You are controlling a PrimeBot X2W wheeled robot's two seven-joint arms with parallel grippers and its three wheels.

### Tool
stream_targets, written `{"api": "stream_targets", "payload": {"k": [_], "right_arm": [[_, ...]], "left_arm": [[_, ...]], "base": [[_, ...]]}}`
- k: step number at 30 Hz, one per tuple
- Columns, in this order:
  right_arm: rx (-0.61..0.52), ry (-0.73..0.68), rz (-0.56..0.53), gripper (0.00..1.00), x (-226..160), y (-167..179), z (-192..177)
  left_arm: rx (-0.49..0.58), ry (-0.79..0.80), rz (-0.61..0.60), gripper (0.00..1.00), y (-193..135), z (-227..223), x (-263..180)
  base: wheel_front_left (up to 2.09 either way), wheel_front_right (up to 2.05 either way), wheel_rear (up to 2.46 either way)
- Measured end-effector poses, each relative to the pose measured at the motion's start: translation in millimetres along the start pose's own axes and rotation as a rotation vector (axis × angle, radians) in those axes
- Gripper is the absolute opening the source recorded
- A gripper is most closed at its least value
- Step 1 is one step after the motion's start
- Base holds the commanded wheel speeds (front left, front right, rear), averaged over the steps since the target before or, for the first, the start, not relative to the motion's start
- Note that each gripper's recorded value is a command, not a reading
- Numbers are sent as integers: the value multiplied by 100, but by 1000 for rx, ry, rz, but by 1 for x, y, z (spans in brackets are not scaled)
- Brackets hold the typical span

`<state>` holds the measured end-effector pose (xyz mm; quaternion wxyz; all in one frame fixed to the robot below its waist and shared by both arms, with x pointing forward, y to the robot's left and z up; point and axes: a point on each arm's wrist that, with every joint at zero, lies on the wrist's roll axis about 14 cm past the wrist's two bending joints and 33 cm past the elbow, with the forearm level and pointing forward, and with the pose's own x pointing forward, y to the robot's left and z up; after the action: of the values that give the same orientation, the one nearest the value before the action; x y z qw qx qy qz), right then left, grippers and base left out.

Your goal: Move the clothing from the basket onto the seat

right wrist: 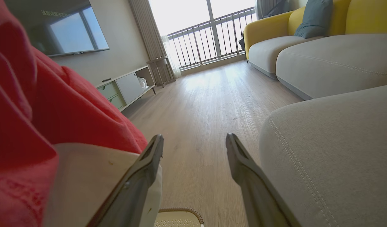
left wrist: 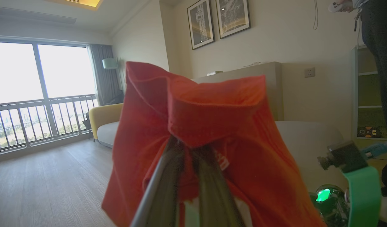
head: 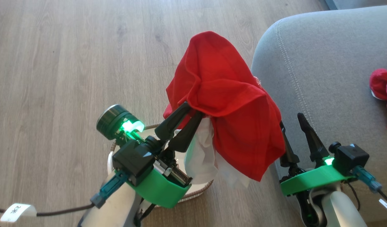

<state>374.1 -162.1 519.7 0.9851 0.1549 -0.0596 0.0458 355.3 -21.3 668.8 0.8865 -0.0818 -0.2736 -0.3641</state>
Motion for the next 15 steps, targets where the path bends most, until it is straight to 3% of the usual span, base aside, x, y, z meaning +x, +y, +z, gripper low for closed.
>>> {"api": "stream_targets", "payload": {"k": [15], "right_arm": [[0, -3, 2, 100, 0, 1, 1]], "left_arm": [[4, 7, 1, 0, 0, -1, -1]], "base": [[0, 0, 0]]}}
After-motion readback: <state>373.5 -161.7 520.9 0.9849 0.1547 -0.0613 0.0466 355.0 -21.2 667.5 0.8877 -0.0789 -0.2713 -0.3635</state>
